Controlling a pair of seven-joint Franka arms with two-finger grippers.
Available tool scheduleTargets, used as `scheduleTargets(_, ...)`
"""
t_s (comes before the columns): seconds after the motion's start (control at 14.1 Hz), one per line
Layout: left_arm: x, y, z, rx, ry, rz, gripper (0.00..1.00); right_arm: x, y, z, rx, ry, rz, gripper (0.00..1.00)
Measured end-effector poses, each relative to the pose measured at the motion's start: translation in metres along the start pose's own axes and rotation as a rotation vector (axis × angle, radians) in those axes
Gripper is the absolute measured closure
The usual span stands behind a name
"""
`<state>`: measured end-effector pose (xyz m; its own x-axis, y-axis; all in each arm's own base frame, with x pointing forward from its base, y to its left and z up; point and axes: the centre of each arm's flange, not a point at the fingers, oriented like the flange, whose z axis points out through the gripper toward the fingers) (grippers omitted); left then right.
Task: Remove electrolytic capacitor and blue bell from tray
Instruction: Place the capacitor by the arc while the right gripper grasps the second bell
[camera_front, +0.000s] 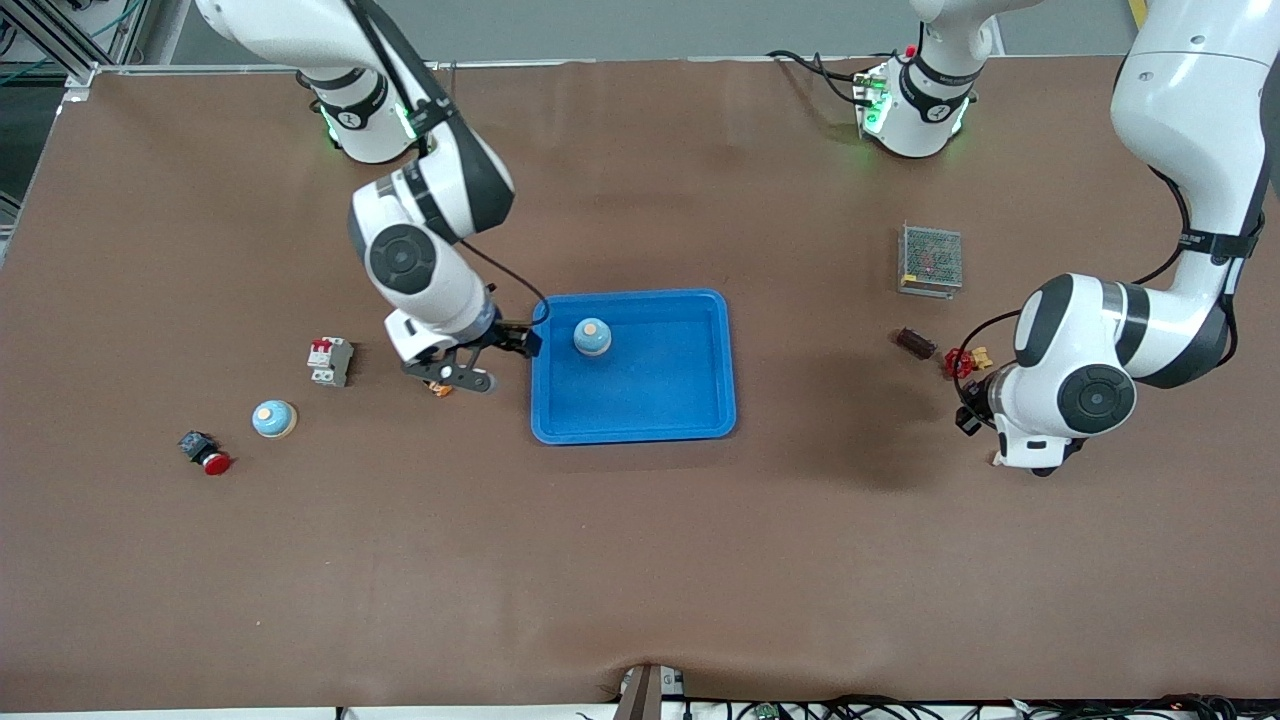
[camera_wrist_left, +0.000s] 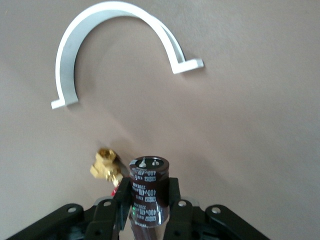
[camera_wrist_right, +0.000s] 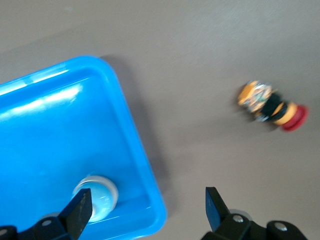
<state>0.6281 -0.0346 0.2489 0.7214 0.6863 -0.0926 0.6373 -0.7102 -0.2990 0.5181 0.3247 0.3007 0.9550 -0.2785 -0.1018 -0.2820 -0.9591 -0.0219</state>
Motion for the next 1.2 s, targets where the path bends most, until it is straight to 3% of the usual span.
scheduleTargets(0.35, 0.022, -0.008, 0.038, -0.019, 0.009, 0.020, 0.66, -0.040, -0.040, 0.043, 0.014, 0.028, 0.034, 0.00)
scheduleTargets(1.06, 0.027, 0.000, 0.066, -0.021, 0.036, 0.054, 0.66, -0.056, -0.059, 0.086, 0.029, 0.050, 0.042, 0.00)
scheduleTargets(1.13, 0.027, 0.000, 0.066, -0.022, 0.037, 0.054, 0.62, -0.057, -0.060, 0.090, 0.027, 0.048, 0.042, 0.00)
scheduleTargets(1.2, 0.028, 0.000, 0.065, -0.025, 0.038, 0.053, 0.51, -0.058, -0.061, 0.092, 0.025, 0.047, 0.039, 0.00)
